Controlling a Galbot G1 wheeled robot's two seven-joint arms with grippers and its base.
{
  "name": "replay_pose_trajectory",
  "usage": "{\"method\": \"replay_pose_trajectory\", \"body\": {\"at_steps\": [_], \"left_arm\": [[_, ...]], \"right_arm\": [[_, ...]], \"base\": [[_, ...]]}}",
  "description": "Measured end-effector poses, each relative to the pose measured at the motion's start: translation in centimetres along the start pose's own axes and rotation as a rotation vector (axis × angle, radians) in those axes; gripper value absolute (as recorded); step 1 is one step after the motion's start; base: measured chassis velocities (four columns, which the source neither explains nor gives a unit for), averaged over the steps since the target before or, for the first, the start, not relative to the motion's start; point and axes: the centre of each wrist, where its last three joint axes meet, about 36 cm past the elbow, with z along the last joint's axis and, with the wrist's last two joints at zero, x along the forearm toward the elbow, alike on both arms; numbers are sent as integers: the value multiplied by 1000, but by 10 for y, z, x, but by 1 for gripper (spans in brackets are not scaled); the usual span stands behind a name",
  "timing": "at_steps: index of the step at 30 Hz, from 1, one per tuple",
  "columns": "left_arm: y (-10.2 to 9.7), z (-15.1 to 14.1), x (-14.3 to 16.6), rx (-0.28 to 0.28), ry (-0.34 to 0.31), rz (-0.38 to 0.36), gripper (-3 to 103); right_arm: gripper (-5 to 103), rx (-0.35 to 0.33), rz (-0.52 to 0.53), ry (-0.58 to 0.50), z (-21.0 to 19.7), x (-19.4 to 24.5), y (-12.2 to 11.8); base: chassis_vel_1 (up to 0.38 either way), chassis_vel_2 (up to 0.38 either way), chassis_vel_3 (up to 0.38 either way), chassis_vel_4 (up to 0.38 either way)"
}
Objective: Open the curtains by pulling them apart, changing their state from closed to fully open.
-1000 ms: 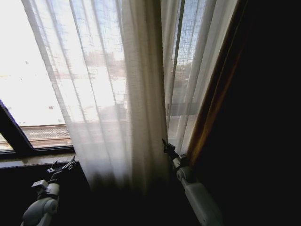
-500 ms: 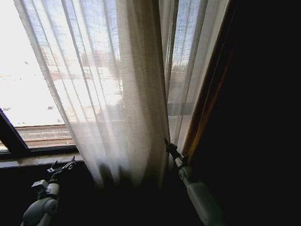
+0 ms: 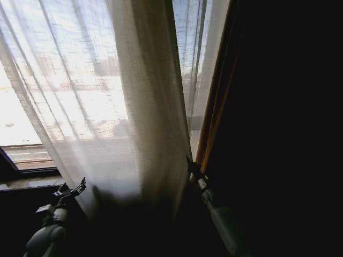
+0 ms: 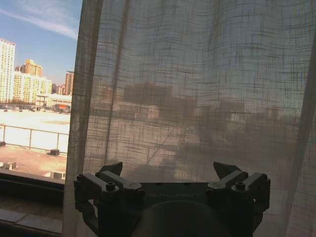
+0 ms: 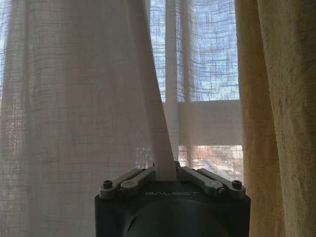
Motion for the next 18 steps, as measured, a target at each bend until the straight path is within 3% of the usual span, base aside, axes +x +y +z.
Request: {"method": "replay_pose_trajectory", "body": {"at_steps": [18], "left_arm": [[0, 0, 0, 0, 0, -1, 100]], "right_arm": [[0, 40, -20, 36, 6, 8, -10]], "base": [[10, 20, -2, -12]]}}
